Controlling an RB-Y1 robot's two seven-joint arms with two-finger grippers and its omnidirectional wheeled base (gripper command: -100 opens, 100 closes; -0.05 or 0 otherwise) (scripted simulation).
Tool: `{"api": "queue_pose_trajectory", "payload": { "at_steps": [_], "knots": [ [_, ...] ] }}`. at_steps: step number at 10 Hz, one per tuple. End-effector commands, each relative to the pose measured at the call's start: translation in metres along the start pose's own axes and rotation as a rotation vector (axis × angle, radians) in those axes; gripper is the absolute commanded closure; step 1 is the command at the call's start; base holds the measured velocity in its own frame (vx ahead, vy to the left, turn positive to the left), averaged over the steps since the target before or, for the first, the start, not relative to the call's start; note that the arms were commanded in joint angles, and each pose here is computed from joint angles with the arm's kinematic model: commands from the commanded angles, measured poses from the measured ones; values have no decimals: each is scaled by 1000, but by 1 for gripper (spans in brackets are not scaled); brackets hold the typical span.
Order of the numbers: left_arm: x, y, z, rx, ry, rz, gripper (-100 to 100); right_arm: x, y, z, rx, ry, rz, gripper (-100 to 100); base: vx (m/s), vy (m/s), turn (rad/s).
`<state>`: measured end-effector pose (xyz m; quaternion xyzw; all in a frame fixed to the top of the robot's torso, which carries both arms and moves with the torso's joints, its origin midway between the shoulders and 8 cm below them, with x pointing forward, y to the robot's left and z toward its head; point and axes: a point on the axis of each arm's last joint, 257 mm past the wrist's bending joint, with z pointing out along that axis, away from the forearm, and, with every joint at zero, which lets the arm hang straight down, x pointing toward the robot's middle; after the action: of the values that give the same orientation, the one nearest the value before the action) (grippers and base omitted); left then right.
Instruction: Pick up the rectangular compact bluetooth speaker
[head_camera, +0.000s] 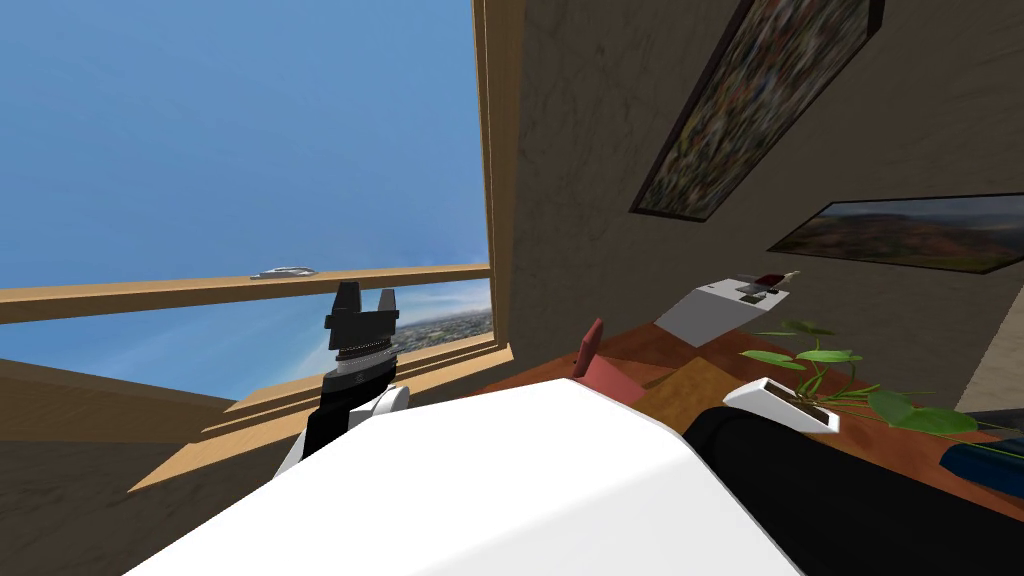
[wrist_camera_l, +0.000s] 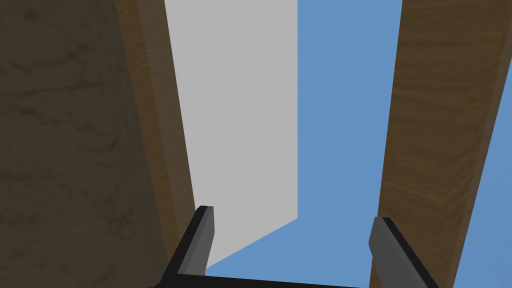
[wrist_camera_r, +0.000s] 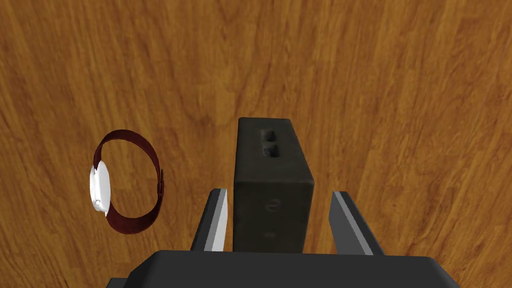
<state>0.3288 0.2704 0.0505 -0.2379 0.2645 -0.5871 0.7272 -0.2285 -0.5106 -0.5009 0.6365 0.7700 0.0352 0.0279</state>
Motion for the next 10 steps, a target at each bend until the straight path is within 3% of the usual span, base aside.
{"api": "queue_pose_trajectory", "payload": {
  "at_steps": [1, 4, 5, 6, 9, 10],
  "knots": [
    [0, 0, 0, 0, 0, 0, 0, 0, 0, 0, 0, 0, 0, 100, 0, 0, 0],
    [0, 0, 0, 0, 0, 0, 0, 0, -1, 0, 1, 0, 2, 100, 0, 0, 0],
    [0, 0, 0, 0, 0, 0, 0, 0, -1, 0, 1, 0, 2, 0, 0, 0, 0],
    [0, 0, 0, 0, 0, 0, 0, -10, 1, -11, 1, 0, -3, 100, -9, 34, -27],
    [0, 0, 0, 0, 0, 0, 0, -15, 2, -15, 3, 1, -7, 100, -7, 43, -19],
    [0, 0, 0, 0, 0, 0, 0, -15, 2, -16, 2, 1, -6, 0, 0, 0, 0]
  ]
}}
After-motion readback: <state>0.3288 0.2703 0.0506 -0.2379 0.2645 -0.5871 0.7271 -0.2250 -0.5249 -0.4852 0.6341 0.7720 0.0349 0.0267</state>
